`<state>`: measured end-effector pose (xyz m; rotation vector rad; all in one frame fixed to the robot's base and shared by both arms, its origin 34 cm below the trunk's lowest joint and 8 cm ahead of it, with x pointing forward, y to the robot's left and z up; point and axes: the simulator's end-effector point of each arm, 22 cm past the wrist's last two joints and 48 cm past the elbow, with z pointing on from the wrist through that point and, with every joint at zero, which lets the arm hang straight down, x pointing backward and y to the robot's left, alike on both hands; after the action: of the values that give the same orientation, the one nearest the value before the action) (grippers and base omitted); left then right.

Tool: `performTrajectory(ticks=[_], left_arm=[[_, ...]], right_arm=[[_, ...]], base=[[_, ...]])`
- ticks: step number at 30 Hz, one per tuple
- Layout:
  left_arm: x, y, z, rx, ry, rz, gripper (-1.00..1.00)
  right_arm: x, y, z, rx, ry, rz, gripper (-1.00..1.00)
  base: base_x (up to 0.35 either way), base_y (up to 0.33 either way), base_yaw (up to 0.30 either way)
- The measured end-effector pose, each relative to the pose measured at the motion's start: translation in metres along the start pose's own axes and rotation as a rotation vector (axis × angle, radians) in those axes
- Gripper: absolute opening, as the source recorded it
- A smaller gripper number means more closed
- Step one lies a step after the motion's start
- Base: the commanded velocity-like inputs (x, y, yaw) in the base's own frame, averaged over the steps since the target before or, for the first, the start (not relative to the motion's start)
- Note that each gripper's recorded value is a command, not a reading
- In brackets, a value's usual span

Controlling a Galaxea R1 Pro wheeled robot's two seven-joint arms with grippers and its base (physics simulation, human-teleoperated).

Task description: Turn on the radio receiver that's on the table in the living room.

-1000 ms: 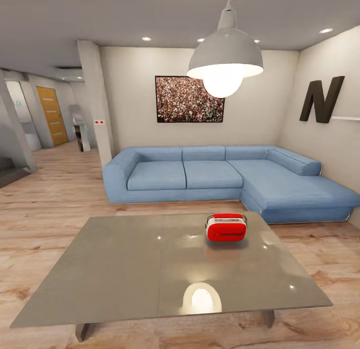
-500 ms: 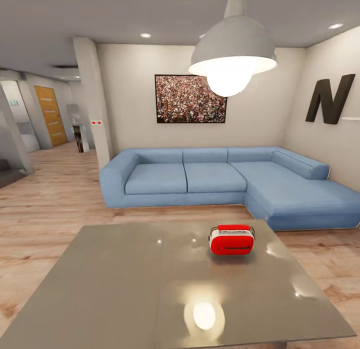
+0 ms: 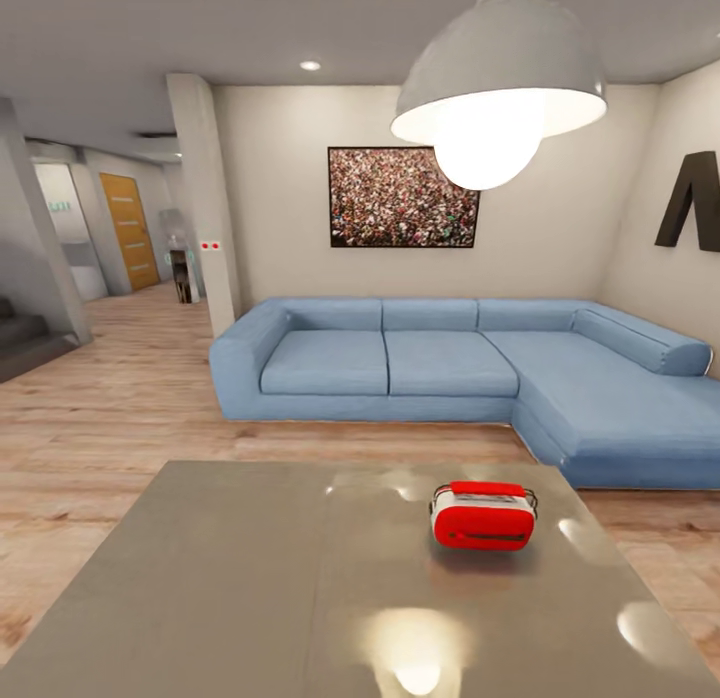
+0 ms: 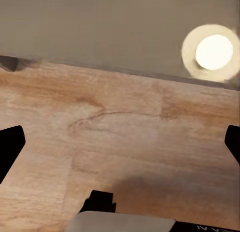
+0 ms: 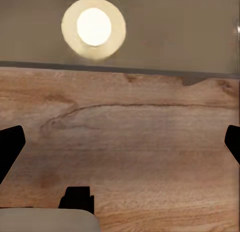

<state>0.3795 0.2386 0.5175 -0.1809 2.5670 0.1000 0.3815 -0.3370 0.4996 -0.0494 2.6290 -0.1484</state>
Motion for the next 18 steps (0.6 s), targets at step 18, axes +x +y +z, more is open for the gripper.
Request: performTrajectory(ticks=[18], left_arm=[[-0.0003, -0.0020, -0.0002, 0.003, -0.002, -0.001, 1.00]], right_arm=[[-0.0003, 0.0000, 0.0000, 0.000, -0.001, 0.000, 1.00]], base=[[0.016, -0.014, -0.192]])
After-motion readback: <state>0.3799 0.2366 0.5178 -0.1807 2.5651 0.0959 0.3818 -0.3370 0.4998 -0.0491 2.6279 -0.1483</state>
